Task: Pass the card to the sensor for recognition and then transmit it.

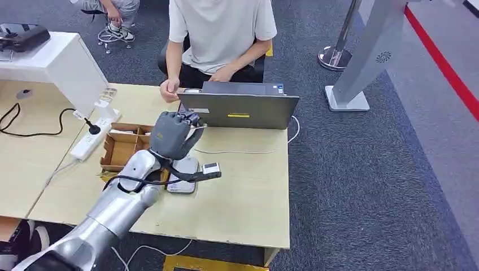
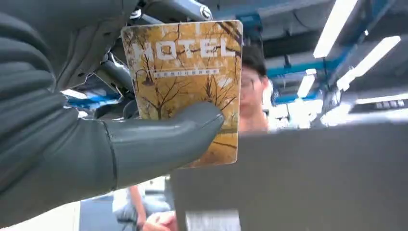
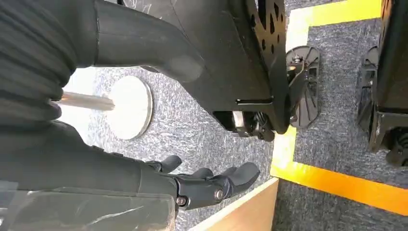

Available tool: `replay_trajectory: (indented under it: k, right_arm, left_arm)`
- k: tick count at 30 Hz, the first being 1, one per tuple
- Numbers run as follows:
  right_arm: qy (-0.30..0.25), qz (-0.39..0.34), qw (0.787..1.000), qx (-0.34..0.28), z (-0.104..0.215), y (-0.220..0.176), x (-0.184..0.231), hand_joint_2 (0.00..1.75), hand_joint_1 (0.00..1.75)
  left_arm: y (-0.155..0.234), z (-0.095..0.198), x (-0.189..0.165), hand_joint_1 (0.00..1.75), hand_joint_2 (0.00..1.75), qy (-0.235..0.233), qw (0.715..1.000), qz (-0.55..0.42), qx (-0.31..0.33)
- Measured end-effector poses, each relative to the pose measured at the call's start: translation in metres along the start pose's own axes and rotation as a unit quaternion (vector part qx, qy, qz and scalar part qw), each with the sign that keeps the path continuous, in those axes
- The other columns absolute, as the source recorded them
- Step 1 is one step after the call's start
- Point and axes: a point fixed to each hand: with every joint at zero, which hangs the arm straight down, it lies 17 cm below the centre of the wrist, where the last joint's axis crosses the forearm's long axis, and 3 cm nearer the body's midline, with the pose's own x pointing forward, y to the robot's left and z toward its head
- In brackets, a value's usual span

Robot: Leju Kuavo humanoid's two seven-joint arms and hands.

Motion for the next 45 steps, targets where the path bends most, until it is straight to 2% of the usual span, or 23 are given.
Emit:
replay_trajectory:
  k: [4, 8, 11, 15, 16, 22, 39, 42, 45]
  right_arm:
    - [-0.007, 0.018, 1.0, 0.006, 0.001, 0.001, 0.004, 1.75, 0.0]
    - [-0.011, 0.035, 0.999, 0.01, 0.002, 0.001, 0.006, 1.75, 0.0]
    - [-0.013, 0.041, 0.999, 0.011, 0.002, 0.001, 0.006, 1.75, 0.0]
    - [-0.015, 0.047, 0.999, 0.01, 0.002, 0.0, 0.007, 1.75, 0.0]
    - [-0.014, 0.049, 0.999, 0.011, 0.002, 0.0, 0.007, 1.75, 0.0]
    - [-0.011, 0.052, 0.999, 0.01, 0.002, -0.001, 0.006, 1.75, 0.0]
    - [-0.004, 0.056, 0.998, 0.012, 0.002, -0.001, 0.003, 1.75, 0.0]
    - [0.002, 0.052, 0.999, 0.011, 0.002, -0.001, 0.002, 1.75, 0.0]
    - [0.009, 0.045, 0.999, 0.005, 0.002, -0.003, 0.0, 1.75, 0.0]
  left_arm:
    - [0.032, -0.053, -0.017, 1.75, 1.75, 0.015, 0.999, -0.035, 0.036]
    - [0.052, -0.099, -0.044, 1.75, 1.75, 0.034, 0.996, -0.068, 0.042]
    - [0.06, -0.117, -0.056, 1.75, 1.75, 0.045, 0.995, -0.081, 0.041]
    - [0.059, -0.127, -0.064, 1.75, 1.75, 0.055, 0.994, -0.087, 0.031]
    - [0.059, -0.129, -0.065, 0.0, 1.75, 0.056, 0.994, -0.087, 0.03]
    - [0.041, -0.128, -0.063, 0.0, 1.75, 0.055, 0.995, -0.078, -0.001]
    - [0.026, -0.119, -0.066, 0.0, 1.75, 0.061, 0.996, -0.06, -0.019]
    - [0.017, -0.105, -0.064, 0.0, 1.75, 0.053, 0.997, -0.042, -0.022]
    - [0.008, -0.073, -0.067, 0.0, 1.75, 0.057, 0.998, -0.022, -0.019]
